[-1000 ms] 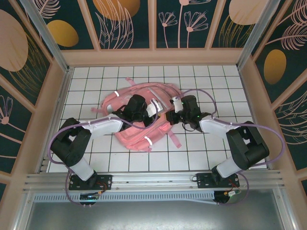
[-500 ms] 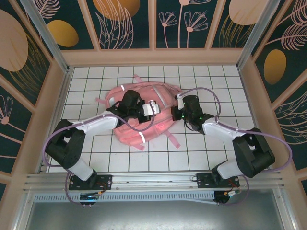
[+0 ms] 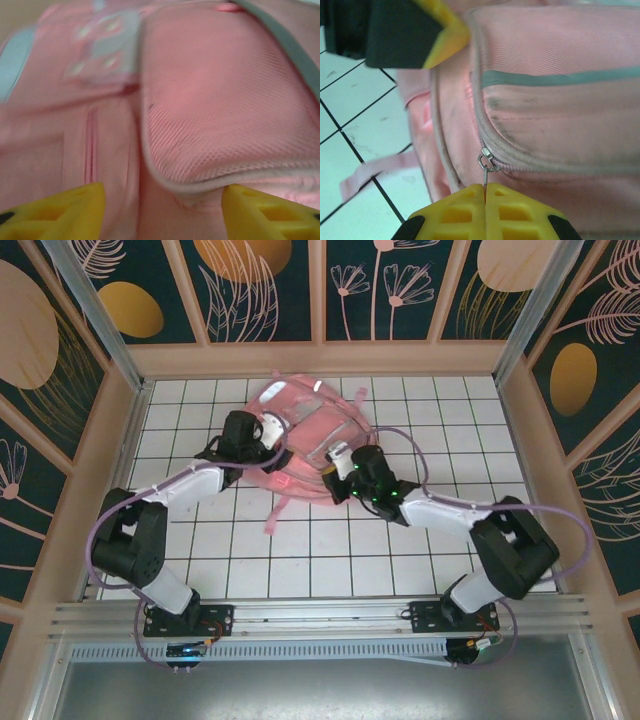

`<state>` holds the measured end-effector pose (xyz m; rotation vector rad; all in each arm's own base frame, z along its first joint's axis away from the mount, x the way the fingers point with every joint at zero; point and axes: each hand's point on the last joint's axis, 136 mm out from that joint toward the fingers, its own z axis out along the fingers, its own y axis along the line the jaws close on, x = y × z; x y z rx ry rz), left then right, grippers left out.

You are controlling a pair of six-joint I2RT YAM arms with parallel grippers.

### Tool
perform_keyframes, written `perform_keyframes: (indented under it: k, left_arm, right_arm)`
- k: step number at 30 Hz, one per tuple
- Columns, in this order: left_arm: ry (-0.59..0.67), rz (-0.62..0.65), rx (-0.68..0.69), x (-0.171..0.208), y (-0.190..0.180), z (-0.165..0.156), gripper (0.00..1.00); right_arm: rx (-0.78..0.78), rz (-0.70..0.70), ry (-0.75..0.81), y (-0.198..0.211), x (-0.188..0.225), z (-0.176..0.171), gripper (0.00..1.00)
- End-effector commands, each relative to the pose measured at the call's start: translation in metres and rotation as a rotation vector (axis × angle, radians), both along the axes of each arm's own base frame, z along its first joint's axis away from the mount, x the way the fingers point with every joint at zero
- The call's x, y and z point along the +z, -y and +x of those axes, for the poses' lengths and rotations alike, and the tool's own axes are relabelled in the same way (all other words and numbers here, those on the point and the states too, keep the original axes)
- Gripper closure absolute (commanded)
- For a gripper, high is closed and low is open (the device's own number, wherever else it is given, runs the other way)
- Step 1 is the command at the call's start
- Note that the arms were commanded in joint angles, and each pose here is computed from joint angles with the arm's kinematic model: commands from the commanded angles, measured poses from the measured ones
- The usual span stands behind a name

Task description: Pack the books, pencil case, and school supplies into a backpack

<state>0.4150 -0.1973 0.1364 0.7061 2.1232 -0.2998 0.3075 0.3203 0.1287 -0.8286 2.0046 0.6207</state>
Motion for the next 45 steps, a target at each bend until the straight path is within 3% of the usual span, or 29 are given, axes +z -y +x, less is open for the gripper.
perform_keyframes:
  k: [1, 4, 7, 10, 13, 19, 21, 24, 28, 29, 38, 45]
  left_arm:
    - [-0.099, -0.255, 0.252, 0.028, -0.011, 0.021, 0.34]
    - [-0.225, -0.426, 0.245, 0.025, 0.003, -0.003, 0.30]
    - [-0.405, -0.562, 0.352, 0.001, 0.006, -0.021, 0.32]
    - [-0.596, -0.608, 0.460, -0.028, 0.009, -0.029, 0.32]
    - [-0.688, -0.621, 0.531, -0.047, 0.012, -0.034, 0.28]
    - [-0.668, -0.676, 0.580, -0.040, 0.029, -0.031, 0.33]
    - [-0.662, -0.692, 0.619, -0.039, 0.031, -0.029, 0.39]
    - [-0.637, -0.734, 0.665, -0.035, 0.031, -0.023, 0.57]
    - [-0.615, -0.745, 0.658, -0.023, 0.033, -0.018, 0.95]
    - [-0.594, -0.728, 0.658, -0.018, 0.029, -0.015, 1.00]
    - [-0.604, -0.535, 0.633, -0.027, -0.008, -0.014, 1.00]
    - [-0.587, -0.363, 0.459, -0.038, -0.009, -0.011, 1.00]
  right_arm:
    - [0.100, 0.018, -0.005, -0.036, 0.003, -0.008, 1.00]
    - [0.118, 0.026, -0.005, -0.045, 0.001, -0.004, 1.00]
    - [0.157, 0.011, -0.015, -0.048, -0.006, -0.008, 1.00]
    - [0.185, -0.009, -0.025, -0.048, -0.013, -0.012, 1.00]
    - [0.207, -0.010, -0.030, -0.051, -0.013, -0.014, 1.00]
    - [0.233, -0.004, -0.035, -0.054, -0.012, -0.018, 1.00]
    - [0.241, -0.005, -0.033, -0.055, -0.011, -0.020, 1.00]
    - [0.227, -0.017, -0.025, -0.054, -0.014, -0.020, 1.00]
    - [0.199, -0.060, -0.026, -0.041, -0.022, -0.018, 1.00]
    - [0.175, -0.079, -0.032, -0.034, -0.027, -0.015, 1.00]
    - [-0.123, -0.153, -0.059, 0.046, -0.043, 0.023, 1.00]
    - [-0.266, -0.162, -0.067, 0.079, -0.047, 0.038, 1.00]
